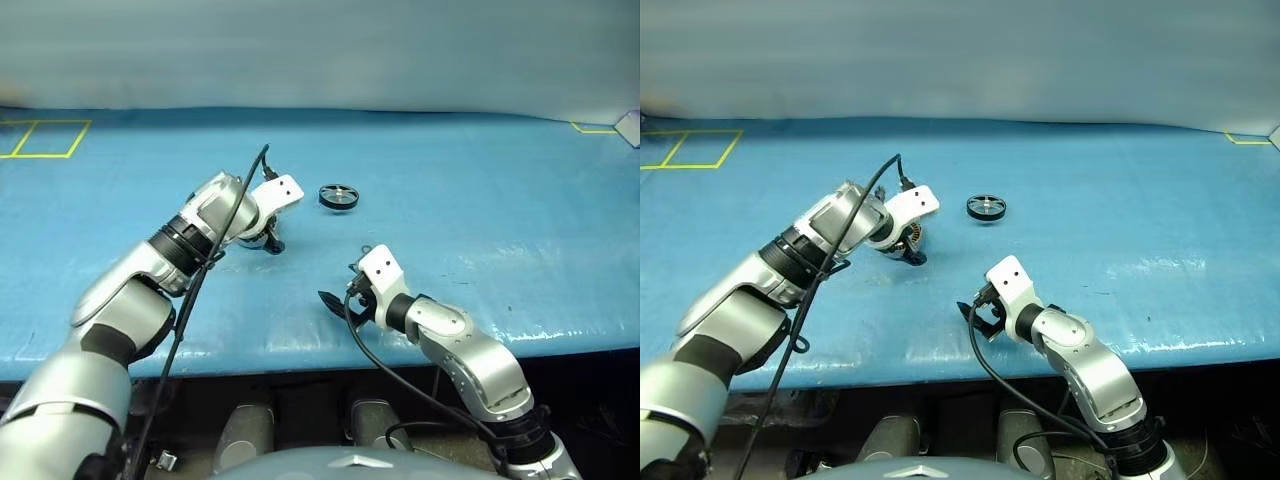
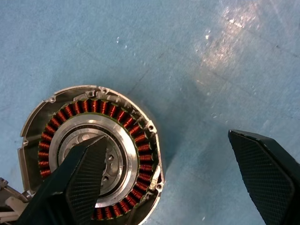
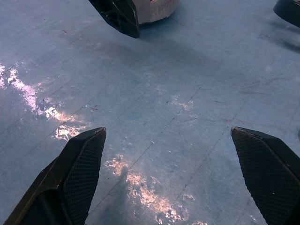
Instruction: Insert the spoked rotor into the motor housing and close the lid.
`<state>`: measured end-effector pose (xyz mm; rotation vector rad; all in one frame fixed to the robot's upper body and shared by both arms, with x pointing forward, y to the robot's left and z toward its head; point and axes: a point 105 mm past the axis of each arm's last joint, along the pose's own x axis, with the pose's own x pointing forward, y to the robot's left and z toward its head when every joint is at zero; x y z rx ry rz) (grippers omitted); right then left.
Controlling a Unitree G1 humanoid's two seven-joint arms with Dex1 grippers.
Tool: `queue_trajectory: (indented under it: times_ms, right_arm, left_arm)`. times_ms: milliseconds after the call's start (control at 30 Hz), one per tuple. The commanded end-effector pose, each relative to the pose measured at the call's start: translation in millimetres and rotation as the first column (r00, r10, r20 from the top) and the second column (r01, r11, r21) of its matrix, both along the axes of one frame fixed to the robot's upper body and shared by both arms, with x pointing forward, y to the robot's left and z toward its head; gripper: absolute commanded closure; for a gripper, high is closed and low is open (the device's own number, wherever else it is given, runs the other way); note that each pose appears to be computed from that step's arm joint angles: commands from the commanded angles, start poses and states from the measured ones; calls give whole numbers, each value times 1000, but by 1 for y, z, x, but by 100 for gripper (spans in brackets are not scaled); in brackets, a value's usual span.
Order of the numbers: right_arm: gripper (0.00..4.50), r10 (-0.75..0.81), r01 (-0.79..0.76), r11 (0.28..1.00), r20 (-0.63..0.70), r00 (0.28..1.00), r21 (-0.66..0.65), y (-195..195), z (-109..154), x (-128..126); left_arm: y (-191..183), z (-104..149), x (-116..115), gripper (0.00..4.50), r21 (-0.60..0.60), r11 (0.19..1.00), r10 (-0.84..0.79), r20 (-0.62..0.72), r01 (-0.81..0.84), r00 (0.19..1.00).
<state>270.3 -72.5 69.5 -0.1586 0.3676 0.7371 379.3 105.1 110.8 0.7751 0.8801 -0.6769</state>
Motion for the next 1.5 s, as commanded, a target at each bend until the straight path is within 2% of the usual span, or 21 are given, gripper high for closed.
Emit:
queue_trajectory:
  times_ms: [33,367,733,1000,1500]
  right_arm:
    - [0,0,-1,1000,39,999,16,2,7,1]
    - [0,22,-23,999,27,999,23,7,3,2]
    - [0,37,-38,999,22,999,18,8,1,2]
    - [0,36,-37,999,23,999,15,7,1,2]
    - [0,27,-28,1000,15,1000,11,6,-1,0]
  left_arm:
    - [-8,20,-2,2,27,997,-79,85,77,993]
    - [3,25,-11,2,42,998,-52,131,47,990]
    - [22,11,-13,2,50,995,81,52,-84,995]
    - [15,8,-8,2,32,996,84,41,-86,996]
    - [-3,26,-1,2,21,1000,15,107,-17,994]
